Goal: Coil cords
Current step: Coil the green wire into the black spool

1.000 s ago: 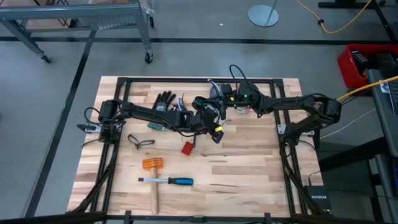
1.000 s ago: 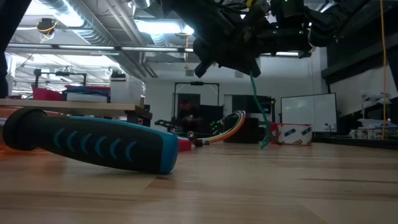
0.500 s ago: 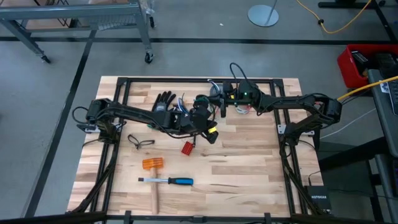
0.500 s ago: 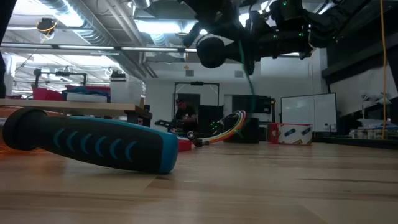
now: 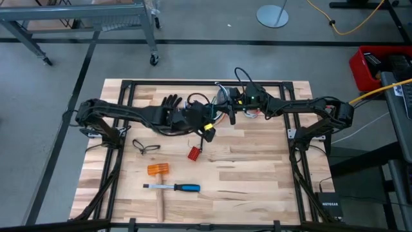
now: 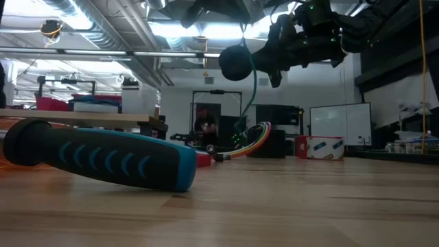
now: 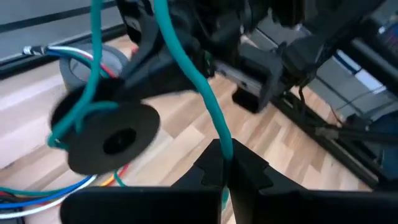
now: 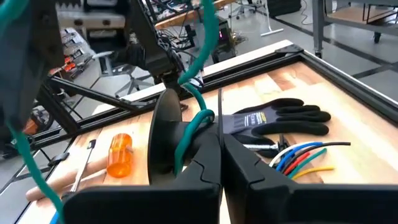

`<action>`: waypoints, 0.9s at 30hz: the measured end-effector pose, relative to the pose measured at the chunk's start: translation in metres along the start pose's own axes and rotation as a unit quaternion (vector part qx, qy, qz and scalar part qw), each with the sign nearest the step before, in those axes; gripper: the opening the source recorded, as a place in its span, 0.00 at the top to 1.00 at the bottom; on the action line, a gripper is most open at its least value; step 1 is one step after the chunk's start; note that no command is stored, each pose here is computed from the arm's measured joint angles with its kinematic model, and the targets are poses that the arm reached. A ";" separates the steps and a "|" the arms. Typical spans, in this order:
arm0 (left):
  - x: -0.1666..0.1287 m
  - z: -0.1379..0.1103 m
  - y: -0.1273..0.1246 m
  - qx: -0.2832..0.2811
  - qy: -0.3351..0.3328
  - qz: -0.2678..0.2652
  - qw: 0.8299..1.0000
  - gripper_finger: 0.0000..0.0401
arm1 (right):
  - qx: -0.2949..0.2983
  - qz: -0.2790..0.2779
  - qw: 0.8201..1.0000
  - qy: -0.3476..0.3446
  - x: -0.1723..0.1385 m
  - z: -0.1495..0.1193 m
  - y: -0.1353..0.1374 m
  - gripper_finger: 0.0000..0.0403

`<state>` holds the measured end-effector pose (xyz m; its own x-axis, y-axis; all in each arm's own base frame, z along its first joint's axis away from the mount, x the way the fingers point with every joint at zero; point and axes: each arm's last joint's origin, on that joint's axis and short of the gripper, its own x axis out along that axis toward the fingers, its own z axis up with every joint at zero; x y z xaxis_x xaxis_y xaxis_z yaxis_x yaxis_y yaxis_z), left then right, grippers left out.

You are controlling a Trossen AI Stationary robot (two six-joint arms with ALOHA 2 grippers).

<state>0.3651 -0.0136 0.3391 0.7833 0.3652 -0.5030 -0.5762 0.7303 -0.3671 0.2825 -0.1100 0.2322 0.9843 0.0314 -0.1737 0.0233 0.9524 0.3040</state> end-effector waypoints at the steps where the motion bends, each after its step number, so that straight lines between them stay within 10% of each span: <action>1: 0.001 0.001 0.001 -0.003 -0.003 0.000 1.000 1.00 | 0.004 -0.002 1.000 -0.001 0.000 0.000 0.000 1.00; 19: 0.035 -0.025 -0.003 -0.024 0.079 -0.023 0.996 1.00 | 0.011 -0.032 0.992 -0.123 -0.003 0.022 0.002 1.00; 27: 0.023 -0.048 -0.001 -0.009 0.110 0.075 0.991 1.00 | 0.015 0.002 0.988 -0.156 -0.006 0.030 0.003 1.00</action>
<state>0.3722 -0.0335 0.2898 0.6193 0.3323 -0.7113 -0.6881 0.6659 -0.2881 0.2817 -0.1168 0.2626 0.9902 -0.0643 0.1243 0.0195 0.9430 0.3323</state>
